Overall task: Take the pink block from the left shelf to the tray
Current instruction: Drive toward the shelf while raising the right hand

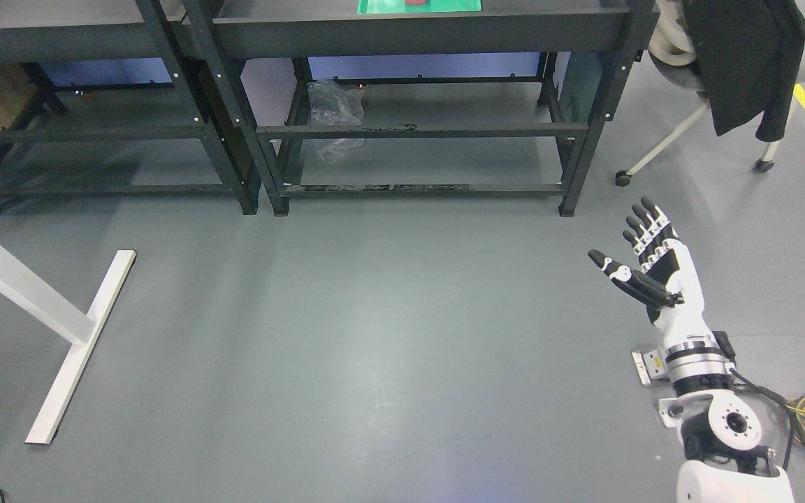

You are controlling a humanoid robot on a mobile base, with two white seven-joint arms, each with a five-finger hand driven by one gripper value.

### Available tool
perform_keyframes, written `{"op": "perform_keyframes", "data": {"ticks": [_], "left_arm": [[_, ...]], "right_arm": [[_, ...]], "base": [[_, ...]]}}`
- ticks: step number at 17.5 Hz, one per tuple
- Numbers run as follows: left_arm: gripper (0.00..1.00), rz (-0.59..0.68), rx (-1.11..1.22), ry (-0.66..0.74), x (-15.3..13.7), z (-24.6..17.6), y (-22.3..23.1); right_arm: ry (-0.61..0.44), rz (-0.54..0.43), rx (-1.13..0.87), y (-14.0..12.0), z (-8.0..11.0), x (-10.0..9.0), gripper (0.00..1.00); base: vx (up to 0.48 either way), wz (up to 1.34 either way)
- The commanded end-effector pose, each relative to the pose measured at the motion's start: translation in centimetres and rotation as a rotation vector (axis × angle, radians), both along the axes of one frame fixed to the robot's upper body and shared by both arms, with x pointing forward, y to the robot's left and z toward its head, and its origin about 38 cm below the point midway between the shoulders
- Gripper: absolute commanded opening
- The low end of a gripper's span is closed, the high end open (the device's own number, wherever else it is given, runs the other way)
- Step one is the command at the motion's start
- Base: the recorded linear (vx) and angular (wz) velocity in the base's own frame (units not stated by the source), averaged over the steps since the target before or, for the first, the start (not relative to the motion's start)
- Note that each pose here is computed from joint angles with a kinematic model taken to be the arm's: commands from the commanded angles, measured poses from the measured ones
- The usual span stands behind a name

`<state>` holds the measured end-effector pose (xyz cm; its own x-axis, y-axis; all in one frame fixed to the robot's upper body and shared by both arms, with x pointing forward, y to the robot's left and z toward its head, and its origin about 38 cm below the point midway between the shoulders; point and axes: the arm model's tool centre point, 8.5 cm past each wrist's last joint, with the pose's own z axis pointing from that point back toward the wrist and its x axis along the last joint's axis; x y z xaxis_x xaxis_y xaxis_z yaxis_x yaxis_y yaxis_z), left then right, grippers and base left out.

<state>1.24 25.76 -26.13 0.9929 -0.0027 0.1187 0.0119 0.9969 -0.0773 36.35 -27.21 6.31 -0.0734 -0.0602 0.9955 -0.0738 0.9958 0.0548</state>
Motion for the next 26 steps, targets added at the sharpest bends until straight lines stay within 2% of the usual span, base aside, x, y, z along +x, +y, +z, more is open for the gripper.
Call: {"op": "perform_keyframes", "data": {"ticks": [1,12,15,18,19,21,22,24,26], "left_arm": [[1.0,0.0,0.015,0.003,-0.7,0.0,1.1],[1.0,0.0,0.015,0.003,-0.7,0.0,1.1],[1.0,0.0,0.015,0.003,-0.7,0.0,1.1],[1.0,0.0,0.015,0.003,-0.7,0.0,1.1],[1.0,0.0,0.015,0.003,-0.7,0.0,1.1],[1.0,0.0,0.015,0.003,-0.7,0.0,1.1],[1.0,0.0,0.015,0.003,-0.7,0.0,1.1],[1.0,0.0,0.015,0.003,-0.7,0.0,1.1],[1.0,0.0,0.015,0.003,-0.7,0.0,1.1]], "right_arm": [[0.034,0.019,0.023,-0.3,-1.0,-1.0,1.0],[0.04,0.013,0.001,-0.1,-1.2,-1.0,1.0],[0.06,-0.056,-0.168,-0.2,-1.7,-1.0,1.0],[-0.022,-0.167,-0.442,0.3,-0.5,-0.4,0.99],[-0.043,-0.178,-0.54,0.9,-0.3,-0.2,0.99],[-0.08,-0.146,-0.724,2.7,-0.2,-0.2,0.99],[-0.089,-0.141,-0.758,2.7,-0.1,-0.1,0.99],[-0.116,-0.153,-0.781,1.8,0.6,0.1,0.99],[-0.232,-0.123,-0.813,0.6,1.8,-0.2,1.0]], "base": [[0.0,0.0],[0.0,0.0],[0.0,0.0],[0.024,0.0],[0.063,0.05],[0.075,0.07],[0.087,0.09],[0.121,0.11],[0.131,0.11]]}}
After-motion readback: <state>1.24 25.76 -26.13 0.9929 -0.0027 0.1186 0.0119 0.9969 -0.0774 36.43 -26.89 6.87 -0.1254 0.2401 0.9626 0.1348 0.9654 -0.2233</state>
